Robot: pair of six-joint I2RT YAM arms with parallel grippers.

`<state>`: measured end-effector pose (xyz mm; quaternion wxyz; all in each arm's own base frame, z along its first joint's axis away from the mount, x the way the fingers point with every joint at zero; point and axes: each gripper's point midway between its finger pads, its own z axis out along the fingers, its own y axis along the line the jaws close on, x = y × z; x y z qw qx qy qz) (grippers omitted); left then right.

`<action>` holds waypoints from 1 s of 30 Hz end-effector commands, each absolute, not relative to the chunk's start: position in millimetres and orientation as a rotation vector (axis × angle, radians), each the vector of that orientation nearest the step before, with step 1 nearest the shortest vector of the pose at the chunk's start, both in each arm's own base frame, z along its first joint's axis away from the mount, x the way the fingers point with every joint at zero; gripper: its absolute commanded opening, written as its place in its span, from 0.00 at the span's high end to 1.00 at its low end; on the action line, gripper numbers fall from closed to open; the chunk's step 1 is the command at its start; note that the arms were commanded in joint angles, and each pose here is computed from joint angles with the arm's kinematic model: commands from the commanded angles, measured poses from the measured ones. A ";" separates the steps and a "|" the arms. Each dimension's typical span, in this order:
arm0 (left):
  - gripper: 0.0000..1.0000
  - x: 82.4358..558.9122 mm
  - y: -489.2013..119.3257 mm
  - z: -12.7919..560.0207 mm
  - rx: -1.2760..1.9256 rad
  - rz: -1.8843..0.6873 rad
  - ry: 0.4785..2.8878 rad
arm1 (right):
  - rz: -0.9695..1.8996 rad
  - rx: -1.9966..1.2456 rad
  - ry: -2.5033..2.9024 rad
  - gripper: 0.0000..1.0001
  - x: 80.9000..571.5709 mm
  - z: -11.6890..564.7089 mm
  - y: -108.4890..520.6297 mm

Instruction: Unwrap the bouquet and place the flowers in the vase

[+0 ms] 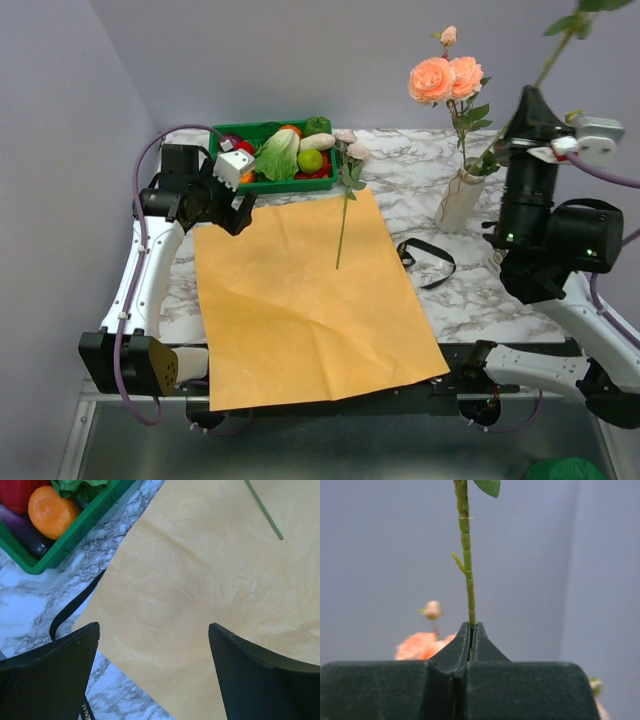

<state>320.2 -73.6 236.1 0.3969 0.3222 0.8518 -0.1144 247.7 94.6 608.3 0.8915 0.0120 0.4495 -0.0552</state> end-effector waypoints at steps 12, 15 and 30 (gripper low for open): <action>0.01 339.1 -81.2 241.9 0.816 -0.339 2.118 | -0.279 0.222 0.944 0.99 321.9 569.7 7.5; 0.01 344.0 -80.5 242.1 0.804 -0.330 2.112 | -0.277 0.247 0.959 0.99 339.7 559.7 -0.8; 0.01 362.5 -81.9 233.1 0.814 -0.340 2.127 | -0.415 0.300 0.976 0.99 416.1 516.4 -15.5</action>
